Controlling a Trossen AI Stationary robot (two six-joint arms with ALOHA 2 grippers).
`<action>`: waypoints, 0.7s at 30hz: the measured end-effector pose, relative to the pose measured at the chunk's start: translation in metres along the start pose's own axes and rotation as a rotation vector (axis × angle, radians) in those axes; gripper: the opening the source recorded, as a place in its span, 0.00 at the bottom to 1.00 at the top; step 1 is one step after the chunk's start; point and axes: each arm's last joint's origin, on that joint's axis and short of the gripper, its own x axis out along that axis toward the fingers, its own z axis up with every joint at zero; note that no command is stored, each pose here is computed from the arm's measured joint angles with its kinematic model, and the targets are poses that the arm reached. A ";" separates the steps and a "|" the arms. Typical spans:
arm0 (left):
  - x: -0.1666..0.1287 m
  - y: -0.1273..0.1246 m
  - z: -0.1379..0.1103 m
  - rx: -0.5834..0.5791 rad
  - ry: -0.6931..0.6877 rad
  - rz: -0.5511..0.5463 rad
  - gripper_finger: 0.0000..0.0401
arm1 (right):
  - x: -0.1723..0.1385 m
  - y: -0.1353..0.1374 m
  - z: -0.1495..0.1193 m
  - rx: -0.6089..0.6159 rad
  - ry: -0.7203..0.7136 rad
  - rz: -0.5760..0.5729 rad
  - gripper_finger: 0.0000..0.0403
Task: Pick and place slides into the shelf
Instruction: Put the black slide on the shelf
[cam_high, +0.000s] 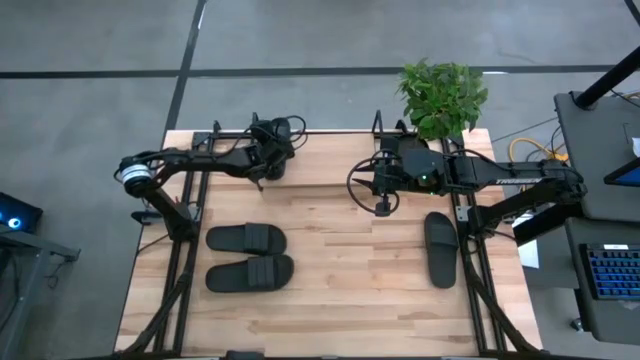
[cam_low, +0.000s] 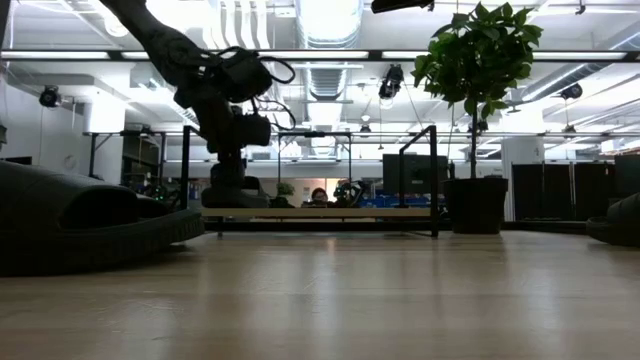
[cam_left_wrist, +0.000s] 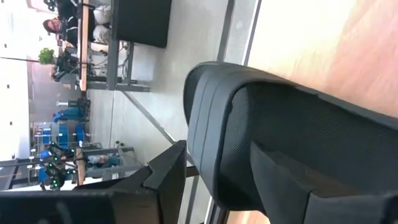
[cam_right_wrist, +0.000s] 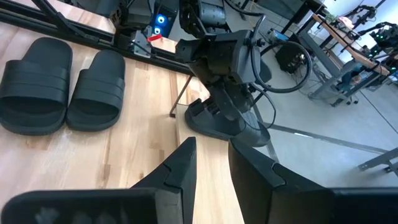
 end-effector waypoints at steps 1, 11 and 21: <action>-0.001 0.000 0.000 0.004 0.001 -0.002 0.41 | 0.000 0.000 0.000 0.000 0.000 0.000 0.21; -0.012 -0.006 0.004 0.024 -0.034 -0.014 0.41 | 0.000 0.000 0.000 0.001 0.000 0.000 0.21; -0.042 0.000 0.011 -0.039 -0.138 -0.012 0.41 | 0.000 0.000 0.000 0.001 -0.003 -0.001 0.21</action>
